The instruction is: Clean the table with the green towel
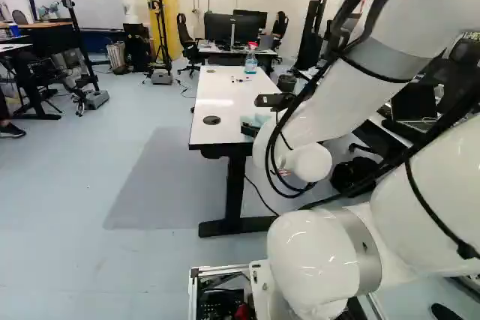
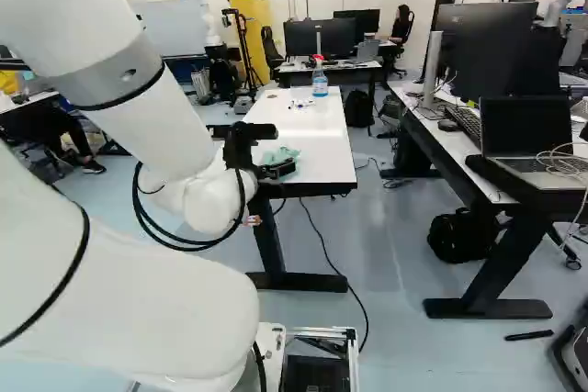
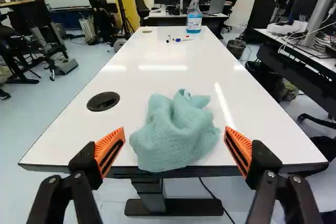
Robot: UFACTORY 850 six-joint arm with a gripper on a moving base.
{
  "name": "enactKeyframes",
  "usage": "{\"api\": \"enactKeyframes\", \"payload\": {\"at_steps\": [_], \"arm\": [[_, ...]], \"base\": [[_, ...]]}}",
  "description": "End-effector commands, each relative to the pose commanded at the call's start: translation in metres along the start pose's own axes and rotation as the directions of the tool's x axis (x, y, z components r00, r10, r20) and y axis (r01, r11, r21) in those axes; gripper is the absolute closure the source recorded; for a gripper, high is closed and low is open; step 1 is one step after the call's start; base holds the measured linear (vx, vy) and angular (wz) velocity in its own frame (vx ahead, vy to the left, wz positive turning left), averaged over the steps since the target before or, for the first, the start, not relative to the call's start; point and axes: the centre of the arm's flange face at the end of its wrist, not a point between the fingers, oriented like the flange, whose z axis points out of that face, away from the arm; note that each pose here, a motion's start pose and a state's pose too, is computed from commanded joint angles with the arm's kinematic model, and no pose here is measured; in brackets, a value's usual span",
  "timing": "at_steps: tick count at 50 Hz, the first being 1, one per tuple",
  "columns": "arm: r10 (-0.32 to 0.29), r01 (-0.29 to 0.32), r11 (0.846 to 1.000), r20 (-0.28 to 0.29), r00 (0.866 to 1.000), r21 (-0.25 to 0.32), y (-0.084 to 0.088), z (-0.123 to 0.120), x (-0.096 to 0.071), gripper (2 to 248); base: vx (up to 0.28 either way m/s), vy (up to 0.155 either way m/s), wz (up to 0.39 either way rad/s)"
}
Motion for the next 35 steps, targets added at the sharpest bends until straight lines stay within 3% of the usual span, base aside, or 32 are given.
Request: {"api": "enactKeyframes", "payload": {"at_steps": [35], "arm": [[0.0, 0.0, 1.0, -0.008, 1.0, 0.0, -0.0001, -0.0018, -0.0023, 3]], "base": [[0.0, 0.0, 0.0]]}}
